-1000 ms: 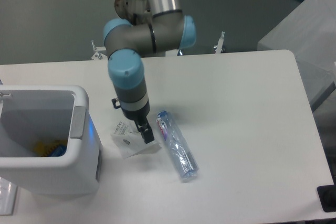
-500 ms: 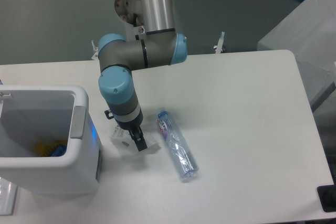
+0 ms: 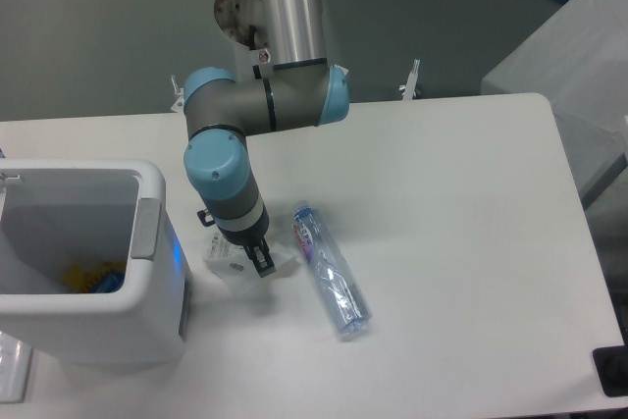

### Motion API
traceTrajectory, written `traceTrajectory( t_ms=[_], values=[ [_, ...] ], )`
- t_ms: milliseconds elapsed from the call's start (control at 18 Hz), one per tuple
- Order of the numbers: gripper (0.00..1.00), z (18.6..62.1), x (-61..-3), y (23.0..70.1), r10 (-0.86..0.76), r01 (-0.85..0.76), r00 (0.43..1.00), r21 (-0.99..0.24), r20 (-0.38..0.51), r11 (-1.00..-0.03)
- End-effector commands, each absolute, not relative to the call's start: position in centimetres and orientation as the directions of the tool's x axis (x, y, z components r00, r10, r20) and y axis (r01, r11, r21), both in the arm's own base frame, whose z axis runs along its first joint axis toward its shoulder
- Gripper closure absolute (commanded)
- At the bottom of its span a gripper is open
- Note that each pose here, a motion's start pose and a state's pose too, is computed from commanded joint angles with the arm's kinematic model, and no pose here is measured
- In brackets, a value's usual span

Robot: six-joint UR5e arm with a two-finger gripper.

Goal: Place the trash in the trash can
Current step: 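Move the gripper down onto the white wrapper and close on it, then lift the gripped wrapper up off the table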

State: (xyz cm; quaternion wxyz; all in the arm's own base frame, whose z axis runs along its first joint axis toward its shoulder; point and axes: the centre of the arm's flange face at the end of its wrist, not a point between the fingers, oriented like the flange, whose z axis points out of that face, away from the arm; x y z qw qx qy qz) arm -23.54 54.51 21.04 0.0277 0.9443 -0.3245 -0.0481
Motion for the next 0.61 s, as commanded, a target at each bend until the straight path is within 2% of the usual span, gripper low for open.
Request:
traceTrajectory(
  t_ms=[56,111,278,556,611],
  values=[
    [0.91,20.9,-23.5,54.3,-0.607,-0.602,0.791,0.084,-0.071,-0.794],
    [0.94,21.0,-23.7,54.2,-0.603,-0.598,0.794,0.084,-0.071,-0.797],
    [0.99,22.3,-24.7,53.4,-0.584,-0.579,0.807,0.078,-0.088,-0.812],
    [0.99,27.6,-27.3,51.2,-0.508,-0.512,0.847,0.017,-0.157,-0.859],
    [0.99,28.5,-27.2,51.4,-0.457,-0.466,0.874,-0.022,-0.165,-0.884]
  ],
)
